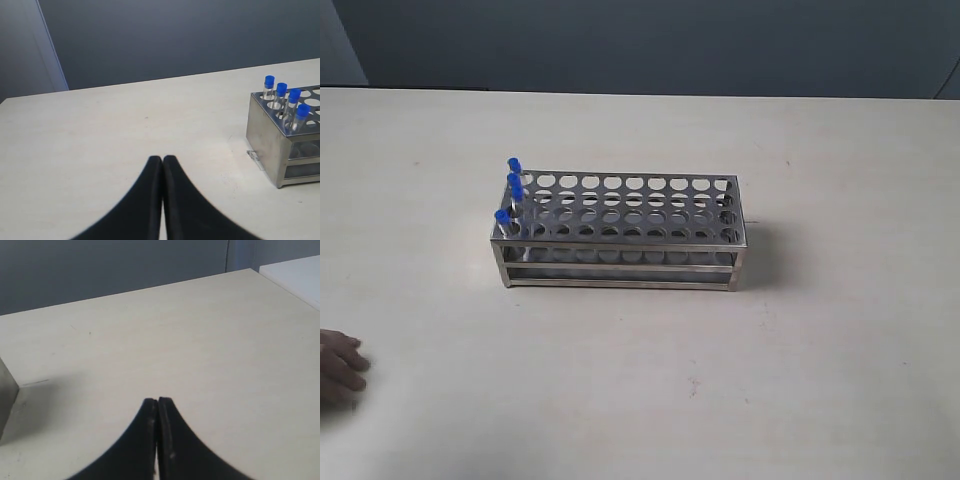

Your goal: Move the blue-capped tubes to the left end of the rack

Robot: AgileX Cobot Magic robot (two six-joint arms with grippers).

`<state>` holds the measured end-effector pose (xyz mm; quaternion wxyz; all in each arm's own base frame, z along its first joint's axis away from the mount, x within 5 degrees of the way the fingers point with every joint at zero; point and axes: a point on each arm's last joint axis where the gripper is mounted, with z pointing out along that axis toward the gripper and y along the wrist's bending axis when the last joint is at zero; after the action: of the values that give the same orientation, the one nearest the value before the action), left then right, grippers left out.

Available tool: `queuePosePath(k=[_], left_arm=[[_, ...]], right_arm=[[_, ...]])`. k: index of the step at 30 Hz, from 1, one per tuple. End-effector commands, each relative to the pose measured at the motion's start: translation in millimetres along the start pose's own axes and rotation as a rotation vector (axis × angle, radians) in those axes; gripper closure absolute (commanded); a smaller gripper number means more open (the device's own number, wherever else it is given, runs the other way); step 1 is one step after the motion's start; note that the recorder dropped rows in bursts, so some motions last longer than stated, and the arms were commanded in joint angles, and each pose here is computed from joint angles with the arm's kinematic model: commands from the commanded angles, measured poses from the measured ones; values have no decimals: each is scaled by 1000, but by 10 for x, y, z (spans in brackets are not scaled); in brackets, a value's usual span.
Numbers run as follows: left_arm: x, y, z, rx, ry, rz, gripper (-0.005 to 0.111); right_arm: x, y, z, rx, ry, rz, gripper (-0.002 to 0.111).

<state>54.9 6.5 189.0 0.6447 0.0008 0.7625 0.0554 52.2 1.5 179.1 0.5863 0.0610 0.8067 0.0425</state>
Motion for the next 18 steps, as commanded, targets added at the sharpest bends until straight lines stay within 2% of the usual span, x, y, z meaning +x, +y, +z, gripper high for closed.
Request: queuePosePath(k=[1, 18], left_arm=[[-24, -3, -2, 6, -10, -5, 106], [-24, -3, -2, 6, -10, -5, 106]], right_arm=[[6, -4, 4, 4, -14, -1, 108], [4, 2, 4, -3, -17, 15, 108]])
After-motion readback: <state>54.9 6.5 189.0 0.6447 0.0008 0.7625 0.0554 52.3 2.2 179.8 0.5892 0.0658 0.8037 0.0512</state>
